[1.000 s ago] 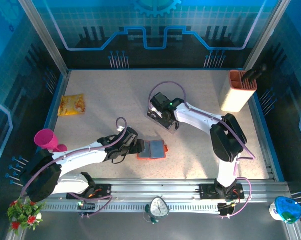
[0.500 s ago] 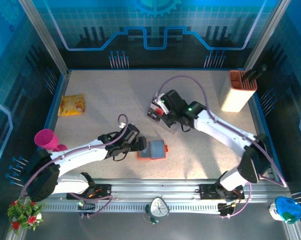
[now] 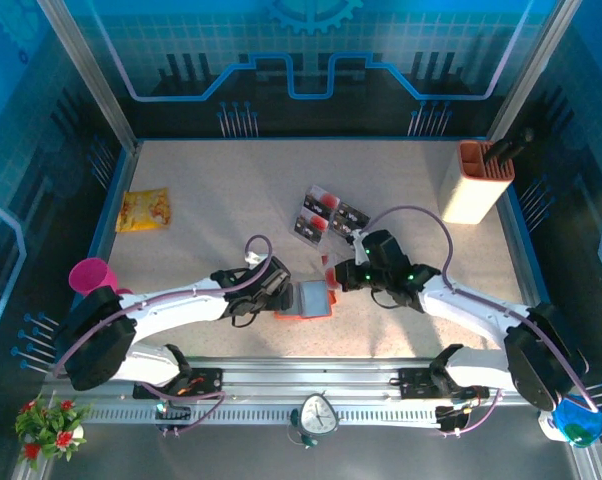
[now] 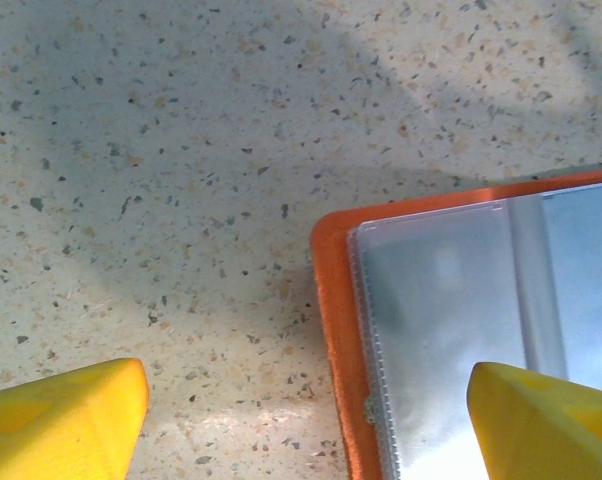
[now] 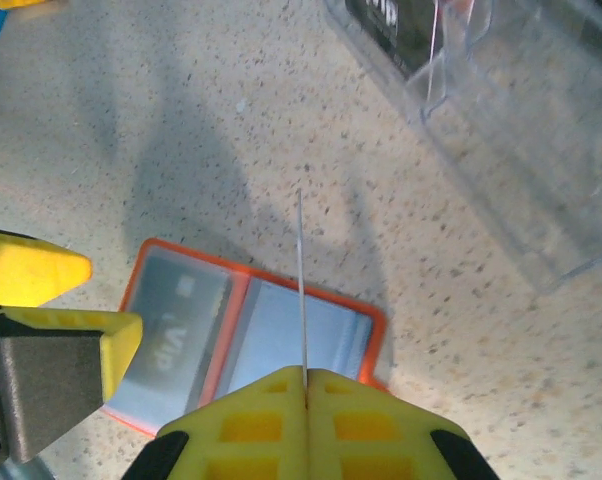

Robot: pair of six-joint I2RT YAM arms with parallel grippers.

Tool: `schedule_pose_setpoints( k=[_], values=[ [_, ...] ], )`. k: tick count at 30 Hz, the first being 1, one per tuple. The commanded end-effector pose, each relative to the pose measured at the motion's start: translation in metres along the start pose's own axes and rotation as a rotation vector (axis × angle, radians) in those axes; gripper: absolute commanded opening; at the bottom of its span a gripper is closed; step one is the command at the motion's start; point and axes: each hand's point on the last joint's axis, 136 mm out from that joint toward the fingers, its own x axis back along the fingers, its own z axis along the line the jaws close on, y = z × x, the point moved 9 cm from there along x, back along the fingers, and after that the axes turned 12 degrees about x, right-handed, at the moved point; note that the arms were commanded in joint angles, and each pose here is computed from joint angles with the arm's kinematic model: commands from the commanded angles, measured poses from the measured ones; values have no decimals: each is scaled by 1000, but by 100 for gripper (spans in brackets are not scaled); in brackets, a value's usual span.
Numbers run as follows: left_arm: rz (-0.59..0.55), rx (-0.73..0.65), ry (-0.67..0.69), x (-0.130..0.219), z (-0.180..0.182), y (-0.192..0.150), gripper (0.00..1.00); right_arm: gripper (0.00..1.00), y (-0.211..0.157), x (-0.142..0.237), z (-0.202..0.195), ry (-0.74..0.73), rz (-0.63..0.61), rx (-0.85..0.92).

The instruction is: Put the credit cards into the card holder

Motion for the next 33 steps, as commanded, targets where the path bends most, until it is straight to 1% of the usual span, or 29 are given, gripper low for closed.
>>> schedule_pose_setpoints(
  k=[1,5,10,19,33],
  values=[
    [-1,-7,81,-5,13,-7,84,0,13,-1,10,160,-169,-107],
    [-1,-3,111,-7,18,-9,84,0,-1,-12,6,196,-189,-161],
    [0,4,131,-9,23,-11,84,0,-9,-21,9,214,-199,-175],
    [9,1,159,-13,27,-15,84,0,-20,-40,19,231,-163,-179],
    [23,6,167,-18,32,-19,83,0,-35,-58,16,236,-127,-217]
  ],
)
